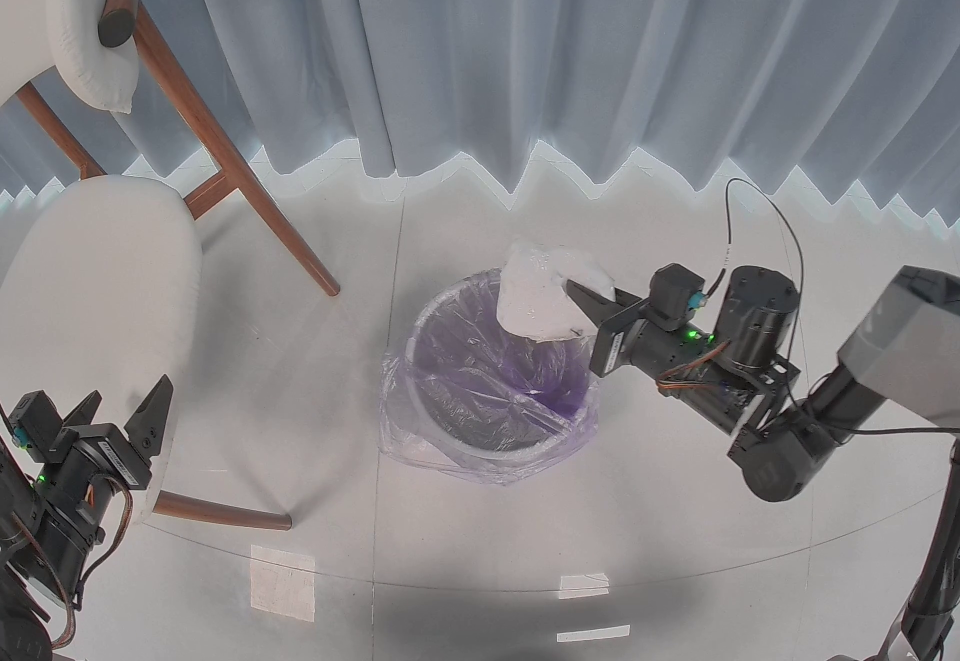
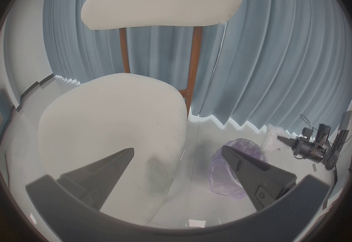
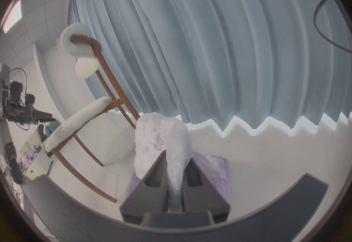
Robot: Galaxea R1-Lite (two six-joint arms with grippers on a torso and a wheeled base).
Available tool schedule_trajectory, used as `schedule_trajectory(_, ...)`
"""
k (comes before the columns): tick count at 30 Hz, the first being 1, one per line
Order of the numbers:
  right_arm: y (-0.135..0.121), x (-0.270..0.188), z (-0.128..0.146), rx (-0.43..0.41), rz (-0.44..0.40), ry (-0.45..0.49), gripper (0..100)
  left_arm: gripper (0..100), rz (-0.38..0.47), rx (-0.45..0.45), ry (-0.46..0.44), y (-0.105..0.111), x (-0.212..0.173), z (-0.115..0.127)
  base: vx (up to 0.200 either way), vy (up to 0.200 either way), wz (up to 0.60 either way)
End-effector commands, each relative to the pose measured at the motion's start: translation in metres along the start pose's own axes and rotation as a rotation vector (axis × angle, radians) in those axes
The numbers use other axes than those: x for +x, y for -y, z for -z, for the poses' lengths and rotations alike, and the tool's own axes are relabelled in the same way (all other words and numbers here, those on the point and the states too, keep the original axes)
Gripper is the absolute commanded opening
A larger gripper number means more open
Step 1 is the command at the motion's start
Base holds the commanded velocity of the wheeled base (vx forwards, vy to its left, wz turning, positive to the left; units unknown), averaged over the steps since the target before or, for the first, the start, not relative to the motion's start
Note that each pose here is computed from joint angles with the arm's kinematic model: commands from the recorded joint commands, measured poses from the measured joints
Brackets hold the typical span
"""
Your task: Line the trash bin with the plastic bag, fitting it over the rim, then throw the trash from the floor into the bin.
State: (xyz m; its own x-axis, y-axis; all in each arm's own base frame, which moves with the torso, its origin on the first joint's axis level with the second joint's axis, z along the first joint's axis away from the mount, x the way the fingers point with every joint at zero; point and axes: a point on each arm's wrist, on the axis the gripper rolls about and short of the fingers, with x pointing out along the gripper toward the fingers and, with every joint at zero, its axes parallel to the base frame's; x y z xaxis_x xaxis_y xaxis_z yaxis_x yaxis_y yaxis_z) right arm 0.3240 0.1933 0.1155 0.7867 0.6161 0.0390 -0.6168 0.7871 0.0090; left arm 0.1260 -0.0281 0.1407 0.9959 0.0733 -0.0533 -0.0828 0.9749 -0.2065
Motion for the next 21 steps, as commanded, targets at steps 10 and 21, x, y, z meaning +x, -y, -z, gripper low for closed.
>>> schedule_trajectory(10, 0.011, 0.055, 0.065, -0.063, -0.005, -0.024, 0, 100, -0.066, -0.003, 0.005, -0.010, -0.002, 0.001, 0.000, 0.000, 0.00)
schedule_trajectory(21, 0.014, 0.056, 0.095, -0.074, -0.001, -0.086, 0, 100, -0.070, 0.007, -0.022, -0.010, -0.002, 0.004, 0.000, 0.000, 0.00)
